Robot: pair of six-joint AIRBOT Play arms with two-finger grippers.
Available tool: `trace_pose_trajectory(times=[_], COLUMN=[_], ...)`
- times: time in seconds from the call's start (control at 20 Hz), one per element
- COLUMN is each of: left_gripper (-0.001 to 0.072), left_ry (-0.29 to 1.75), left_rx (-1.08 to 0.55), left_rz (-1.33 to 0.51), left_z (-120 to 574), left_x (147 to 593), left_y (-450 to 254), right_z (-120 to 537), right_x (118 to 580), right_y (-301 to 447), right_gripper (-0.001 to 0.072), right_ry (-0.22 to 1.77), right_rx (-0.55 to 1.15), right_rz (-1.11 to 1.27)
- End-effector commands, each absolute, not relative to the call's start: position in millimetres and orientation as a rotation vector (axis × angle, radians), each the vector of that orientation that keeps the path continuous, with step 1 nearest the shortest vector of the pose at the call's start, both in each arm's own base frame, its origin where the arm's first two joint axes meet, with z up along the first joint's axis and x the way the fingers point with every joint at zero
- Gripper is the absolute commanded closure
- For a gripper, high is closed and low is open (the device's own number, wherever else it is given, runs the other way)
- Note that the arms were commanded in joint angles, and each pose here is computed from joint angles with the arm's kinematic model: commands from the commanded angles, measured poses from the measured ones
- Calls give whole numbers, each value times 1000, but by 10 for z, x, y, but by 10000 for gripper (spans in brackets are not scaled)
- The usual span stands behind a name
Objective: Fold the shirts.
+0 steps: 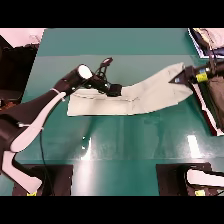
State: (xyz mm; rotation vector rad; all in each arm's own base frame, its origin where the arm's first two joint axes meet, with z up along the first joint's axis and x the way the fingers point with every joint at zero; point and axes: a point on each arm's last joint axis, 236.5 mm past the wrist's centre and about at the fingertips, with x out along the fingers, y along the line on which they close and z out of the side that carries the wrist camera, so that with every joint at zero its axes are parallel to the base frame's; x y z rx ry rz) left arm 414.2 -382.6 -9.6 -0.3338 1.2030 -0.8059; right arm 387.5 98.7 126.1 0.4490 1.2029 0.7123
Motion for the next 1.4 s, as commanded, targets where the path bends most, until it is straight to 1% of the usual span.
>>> trace_pose_trajectory(times=[0.0,0.15,0.45,0.7,0.9,1.1,1.2,1.35], left_gripper=[684,684,684,684,685,684,684,684], left_ry=[1251,1278,1274,1278,1205,1132,1095,1011], left_rx=[-335,-329,-299,-305,-228,-120,-101,-78], left_rz=[-808,-788,-769,-762,-748,-693,-638,-573], left_z=[-405,-583,-644,-532,-135,459,773,1255], left_x=[4173,4177,4224,4307,4461,4563,4590,4578], left_y=[-4027,-4007,-3933,-3766,-3408,-2695,-2292,-1777], right_z=[1728,1866,1950,1794,1756,1777,1778,1634], right_x=[3865,3875,3899,3874,3863,3875,3889,3844], right_y=[1556,2020,2744,3048,3137,3214,3268,3415], right_gripper=[698,698,698,698,698,698,698,698], right_ry=[1164,1158,1145,1154,1139,1112,1092,1124], right_rx=[364,301,216,226,213,207,199,190], right_rz=[803,892,1024,1048,1067,1074,1084,1105])
